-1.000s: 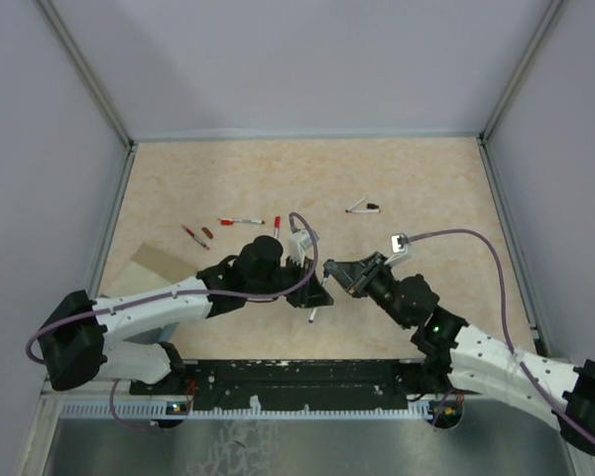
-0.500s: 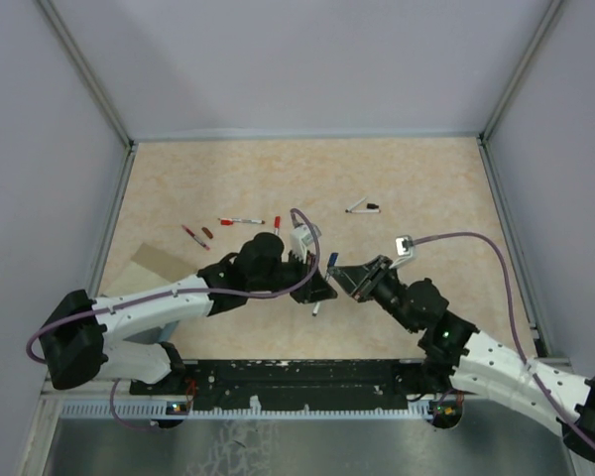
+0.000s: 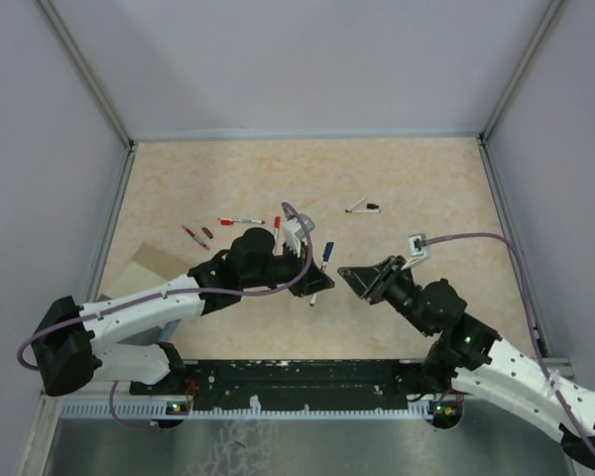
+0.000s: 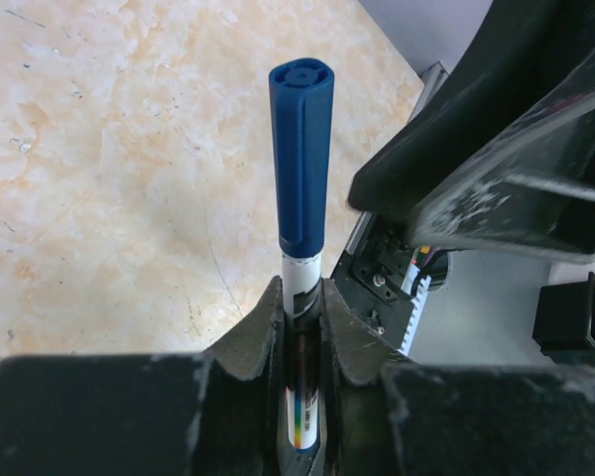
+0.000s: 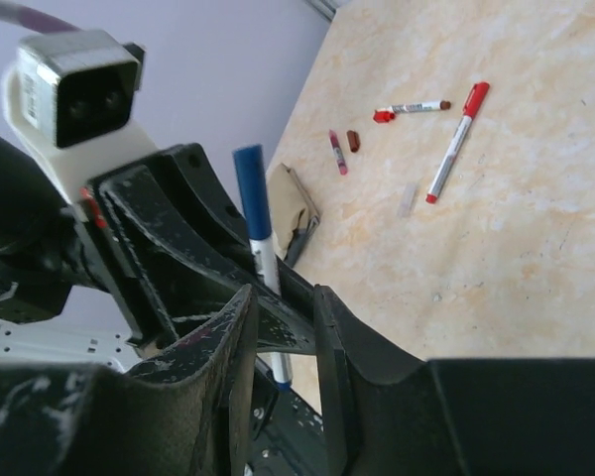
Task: Insert the pens into the pen caps
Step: Insert the pen cap onto the pen, then press the pen cap onto the pen.
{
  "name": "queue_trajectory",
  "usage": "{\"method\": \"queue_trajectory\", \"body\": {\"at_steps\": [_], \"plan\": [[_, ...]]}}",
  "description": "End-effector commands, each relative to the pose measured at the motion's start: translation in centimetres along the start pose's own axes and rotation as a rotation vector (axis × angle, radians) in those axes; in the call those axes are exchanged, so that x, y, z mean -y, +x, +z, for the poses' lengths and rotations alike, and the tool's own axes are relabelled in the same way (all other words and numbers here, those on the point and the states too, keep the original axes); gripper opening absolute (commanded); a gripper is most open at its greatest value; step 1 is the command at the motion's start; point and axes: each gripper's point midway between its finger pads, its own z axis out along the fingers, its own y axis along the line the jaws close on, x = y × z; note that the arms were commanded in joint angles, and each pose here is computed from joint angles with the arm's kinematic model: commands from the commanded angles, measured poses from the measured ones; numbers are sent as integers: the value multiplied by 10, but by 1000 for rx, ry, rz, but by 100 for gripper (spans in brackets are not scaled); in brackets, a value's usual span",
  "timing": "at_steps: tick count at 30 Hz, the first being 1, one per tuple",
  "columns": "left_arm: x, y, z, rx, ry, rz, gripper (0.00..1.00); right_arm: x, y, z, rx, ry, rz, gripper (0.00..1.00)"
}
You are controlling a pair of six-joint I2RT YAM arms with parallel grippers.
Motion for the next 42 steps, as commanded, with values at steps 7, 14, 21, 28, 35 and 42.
{"method": "queue_trajectory", "body": {"at_steps": [7,14,21,28,35,42], "plan": [[15,3,-9,-20,82,48,0,-45,-57,-4,98,0,-98,33],[19,6,-12,-25,111,56,0,-64,-55,20,44,-11,-127,33],[22,7,-15,-22,127,52,0,-63,-51,30,21,19,-127,33],[26,9,-16,-30,154,57,0,-63,-42,35,-7,2,-110,33],[28,6,-17,-22,164,65,0,-65,-34,39,-35,-14,-101,31],[28,-10,-21,38,130,92,0,-57,-22,37,-59,-21,-73,8]]}}
